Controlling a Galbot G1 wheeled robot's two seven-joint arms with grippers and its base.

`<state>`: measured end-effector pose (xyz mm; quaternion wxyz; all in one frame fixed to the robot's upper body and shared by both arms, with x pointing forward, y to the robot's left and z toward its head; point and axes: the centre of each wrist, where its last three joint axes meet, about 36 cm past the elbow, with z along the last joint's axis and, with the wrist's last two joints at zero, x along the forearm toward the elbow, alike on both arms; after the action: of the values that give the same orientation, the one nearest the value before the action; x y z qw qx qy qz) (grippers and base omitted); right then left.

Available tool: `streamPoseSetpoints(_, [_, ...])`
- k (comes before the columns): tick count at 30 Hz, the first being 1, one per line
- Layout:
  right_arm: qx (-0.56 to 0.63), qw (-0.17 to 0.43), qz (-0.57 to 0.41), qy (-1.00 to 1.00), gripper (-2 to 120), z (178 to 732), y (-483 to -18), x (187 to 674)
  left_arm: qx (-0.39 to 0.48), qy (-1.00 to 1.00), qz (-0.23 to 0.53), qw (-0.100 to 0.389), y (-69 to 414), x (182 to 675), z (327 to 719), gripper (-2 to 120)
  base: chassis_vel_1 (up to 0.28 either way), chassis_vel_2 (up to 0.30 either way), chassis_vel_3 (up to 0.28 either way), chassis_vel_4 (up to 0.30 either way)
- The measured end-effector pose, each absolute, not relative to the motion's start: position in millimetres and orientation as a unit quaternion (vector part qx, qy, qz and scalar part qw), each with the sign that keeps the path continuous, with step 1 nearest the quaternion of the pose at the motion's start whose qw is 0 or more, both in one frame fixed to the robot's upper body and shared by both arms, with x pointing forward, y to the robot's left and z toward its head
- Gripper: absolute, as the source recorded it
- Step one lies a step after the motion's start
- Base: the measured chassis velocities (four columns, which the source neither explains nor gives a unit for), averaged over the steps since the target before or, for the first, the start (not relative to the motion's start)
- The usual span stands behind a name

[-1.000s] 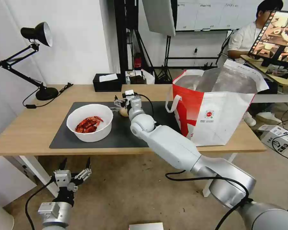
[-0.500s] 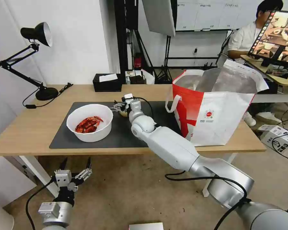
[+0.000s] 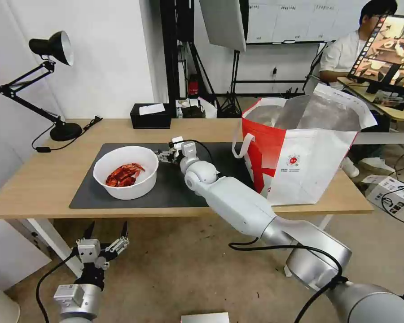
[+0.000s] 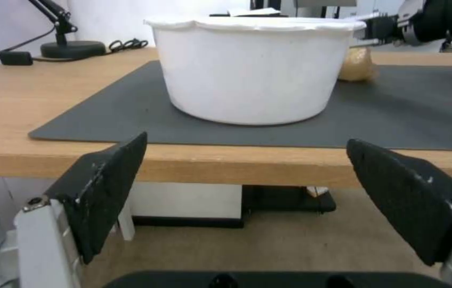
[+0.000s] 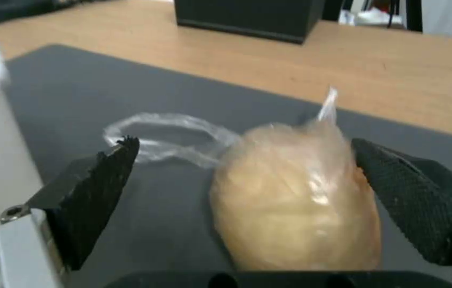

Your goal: Pick up the trash from the table and place it into the takeout bag.

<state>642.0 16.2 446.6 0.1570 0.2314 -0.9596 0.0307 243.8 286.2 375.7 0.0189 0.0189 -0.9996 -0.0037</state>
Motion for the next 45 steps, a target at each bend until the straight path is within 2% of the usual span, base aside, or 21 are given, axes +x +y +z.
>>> streamPoseSetpoints(16, [0.208, 0.188, 0.052, -0.959, 100, 431, 1, 659, 0.018, -1.000, -0.003, 0.020, 286, 243, 374, 100, 0.000, 0.000, 0.000, 0.000])
streamPoseSetpoints(29, [0.203, 0.187, 0.053, -0.960, 100, 432, -1, 662, 0.016, -1.000, -0.001, 0.019, 286, 246, 373, 100, 0.000, 0.000, 0.000, 0.000])
streamPoseSetpoints(32, [0.203, 0.184, 0.054, -0.960, 92, 433, -1, 663, 0.015, -1.000, -0.001, 0.019, 285, 246, 372, 100, 0.000, 0.000, 0.000, 0.000])
streamPoseSetpoints(34, [0.204, 0.183, 0.054, -0.960, 81, 434, -1, 662, 0.015, -1.000, 0.000, 0.019, 285, 246, 372, 100, 0.000, 0.000, 0.000, 0.000])
streamPoseSetpoints(35, [0.204, 0.183, 0.054, -0.960, 81, 434, -1, 662, 0.015, -1.000, 0.000, 0.019, 285, 246, 372, 100, 0.000, 0.000, 0.000, 0.000])
streamPoseSetpoints(38, [0.203, 0.181, 0.052, -0.961, 68, 435, -1, 662, 0.015, -1.000, 0.000, 0.019, 285, 246, 372, 100, 0.000, 0.000, 0.000, 0.000])
streamPoseSetpoints(39, [0.203, 0.181, 0.052, -0.961, 68, 435, -1, 662, 0.015, -1.000, 0.000, 0.019, 285, 246, 372, 100, 0.000, 0.000, 0.000, 0.000])
streamPoseSetpoints(42, [0.203, 0.181, 0.049, -0.961, 52, 435, -3, 660, 0.014, -1.000, 0.000, 0.019, 285, 247, 372, 100, 0.000, 0.000, 0.000, 0.000])
streamPoseSetpoints(43, [0.203, 0.181, 0.049, -0.961, 52, 435, -3, 660, 0.014, -1.000, 0.000, 0.019, 285, 247, 372, 100, 0.000, 0.000, 0.000, 0.000])
streamPoseSetpoints(45, [0.203, 0.181, 0.048, -0.961, 43, 434, -5, 658, 0.014, -1.000, 0.000, 0.018, 285, 247, 372, 100, 0.000, 0.000, 0.000, 0.000])
